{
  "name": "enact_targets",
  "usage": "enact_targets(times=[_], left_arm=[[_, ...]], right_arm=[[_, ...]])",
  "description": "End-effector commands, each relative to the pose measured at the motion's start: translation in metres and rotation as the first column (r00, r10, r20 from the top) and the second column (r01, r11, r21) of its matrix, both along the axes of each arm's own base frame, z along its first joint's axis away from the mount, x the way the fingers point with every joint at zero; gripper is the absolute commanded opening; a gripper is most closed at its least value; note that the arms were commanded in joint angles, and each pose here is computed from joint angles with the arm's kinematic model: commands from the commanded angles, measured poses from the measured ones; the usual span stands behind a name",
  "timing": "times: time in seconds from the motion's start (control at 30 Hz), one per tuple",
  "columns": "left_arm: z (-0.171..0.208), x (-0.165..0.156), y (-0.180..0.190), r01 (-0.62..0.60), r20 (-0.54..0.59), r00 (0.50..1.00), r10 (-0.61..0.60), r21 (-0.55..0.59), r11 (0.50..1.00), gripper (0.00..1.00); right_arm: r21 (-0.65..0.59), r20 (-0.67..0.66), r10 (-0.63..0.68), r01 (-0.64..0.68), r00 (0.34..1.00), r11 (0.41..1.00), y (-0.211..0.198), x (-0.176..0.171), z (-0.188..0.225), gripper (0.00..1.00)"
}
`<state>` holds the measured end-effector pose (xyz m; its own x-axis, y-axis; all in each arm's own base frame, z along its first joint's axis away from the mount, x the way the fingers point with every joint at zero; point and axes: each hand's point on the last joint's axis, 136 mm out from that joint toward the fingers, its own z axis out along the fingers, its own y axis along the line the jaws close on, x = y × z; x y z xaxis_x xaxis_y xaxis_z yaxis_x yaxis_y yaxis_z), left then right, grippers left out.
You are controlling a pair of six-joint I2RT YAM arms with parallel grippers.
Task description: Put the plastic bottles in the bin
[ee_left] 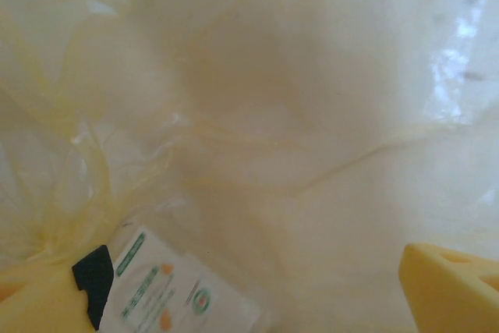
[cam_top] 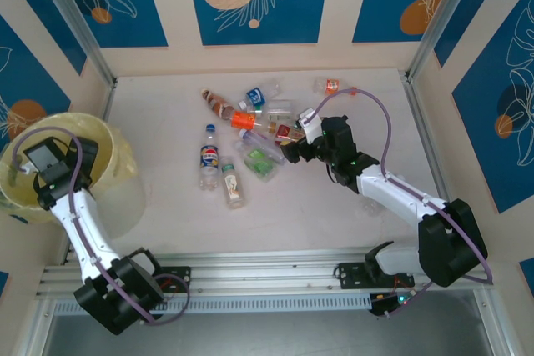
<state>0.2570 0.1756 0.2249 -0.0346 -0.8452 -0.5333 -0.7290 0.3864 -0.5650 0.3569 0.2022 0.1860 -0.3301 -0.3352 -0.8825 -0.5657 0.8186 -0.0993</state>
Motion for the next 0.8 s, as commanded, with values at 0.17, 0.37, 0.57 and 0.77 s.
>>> enact_targets(times=[0.17,0.37,0.57,0.77], left_arm=[[0.074,-0.001,-0.003,0.047,0.072,0.996,-0.056,0.119,0.992,1.0],[0.135,0.001,-0.028,0.156,0.122,0.974,-0.189,0.238,0.959,1.0],[0.18,0.027,-0.101,0.382,-0.007,0.907,-0.421,0.433,0.816,1.0],[0.167,0.072,-0.188,0.596,-0.174,0.781,-0.599,0.495,0.633,1.0]], right_arm=[[0.052,0.049,-0.029,0.026,0.998,0.998,-0.004,0.002,0.019,1.0],[0.155,0.045,-0.056,0.048,0.997,0.987,-0.018,-0.003,0.027,0.99],[0.285,-0.022,-0.138,0.138,0.99,0.949,-0.038,0.001,0.032,0.99],[0.358,-0.132,-0.186,0.222,0.974,0.907,-0.047,0.005,0.03,0.99]])
